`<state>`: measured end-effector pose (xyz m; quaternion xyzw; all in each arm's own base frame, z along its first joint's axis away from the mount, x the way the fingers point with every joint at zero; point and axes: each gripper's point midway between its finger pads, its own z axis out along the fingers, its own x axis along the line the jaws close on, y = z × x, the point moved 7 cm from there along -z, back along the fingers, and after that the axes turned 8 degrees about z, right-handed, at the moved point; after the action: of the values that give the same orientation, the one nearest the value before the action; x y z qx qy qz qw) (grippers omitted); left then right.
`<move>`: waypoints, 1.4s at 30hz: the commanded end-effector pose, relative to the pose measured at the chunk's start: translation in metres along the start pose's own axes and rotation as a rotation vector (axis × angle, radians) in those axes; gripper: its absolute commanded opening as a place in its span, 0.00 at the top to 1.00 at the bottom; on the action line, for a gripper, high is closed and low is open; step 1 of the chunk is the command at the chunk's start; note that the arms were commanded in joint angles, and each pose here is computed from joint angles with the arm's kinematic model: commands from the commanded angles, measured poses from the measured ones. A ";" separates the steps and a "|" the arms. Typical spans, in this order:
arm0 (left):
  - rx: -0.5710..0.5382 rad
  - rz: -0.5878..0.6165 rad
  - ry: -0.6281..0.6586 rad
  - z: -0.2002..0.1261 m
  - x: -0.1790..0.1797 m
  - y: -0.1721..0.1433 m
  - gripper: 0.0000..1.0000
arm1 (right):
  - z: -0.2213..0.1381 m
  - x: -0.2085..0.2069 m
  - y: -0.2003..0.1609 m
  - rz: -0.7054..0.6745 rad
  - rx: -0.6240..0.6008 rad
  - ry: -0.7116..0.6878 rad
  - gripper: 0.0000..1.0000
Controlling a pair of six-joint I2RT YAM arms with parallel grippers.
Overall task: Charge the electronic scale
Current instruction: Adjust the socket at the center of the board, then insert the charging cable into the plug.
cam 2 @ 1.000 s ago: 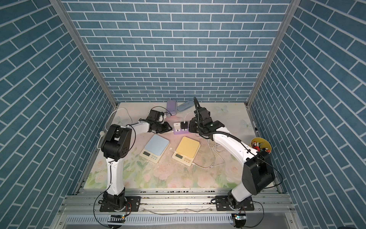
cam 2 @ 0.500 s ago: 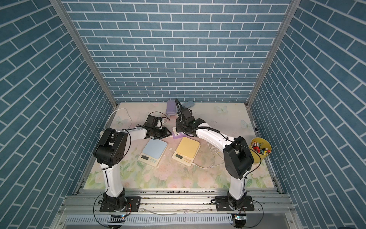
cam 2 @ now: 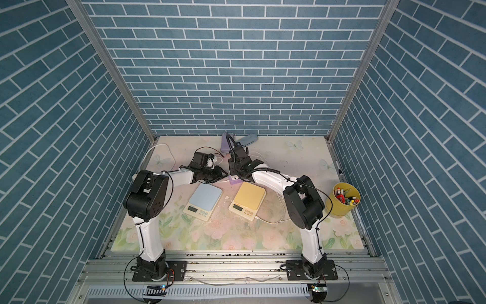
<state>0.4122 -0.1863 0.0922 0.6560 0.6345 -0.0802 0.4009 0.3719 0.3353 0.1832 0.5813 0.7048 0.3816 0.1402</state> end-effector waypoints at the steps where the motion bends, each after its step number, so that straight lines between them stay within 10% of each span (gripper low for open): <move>1: 0.002 -0.014 -0.010 0.000 0.003 -0.004 0.60 | 0.008 0.004 0.001 -0.014 -0.024 -0.011 1.00; 42: -0.032 -0.061 -0.063 0.004 0.003 -0.006 0.60 | 0.016 -0.005 -0.058 -0.025 0.023 0.039 1.00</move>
<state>0.4089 -0.1887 0.0878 0.6271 0.6418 -0.1017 0.4295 0.3619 0.3429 0.1666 0.5654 0.6752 0.4476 0.1553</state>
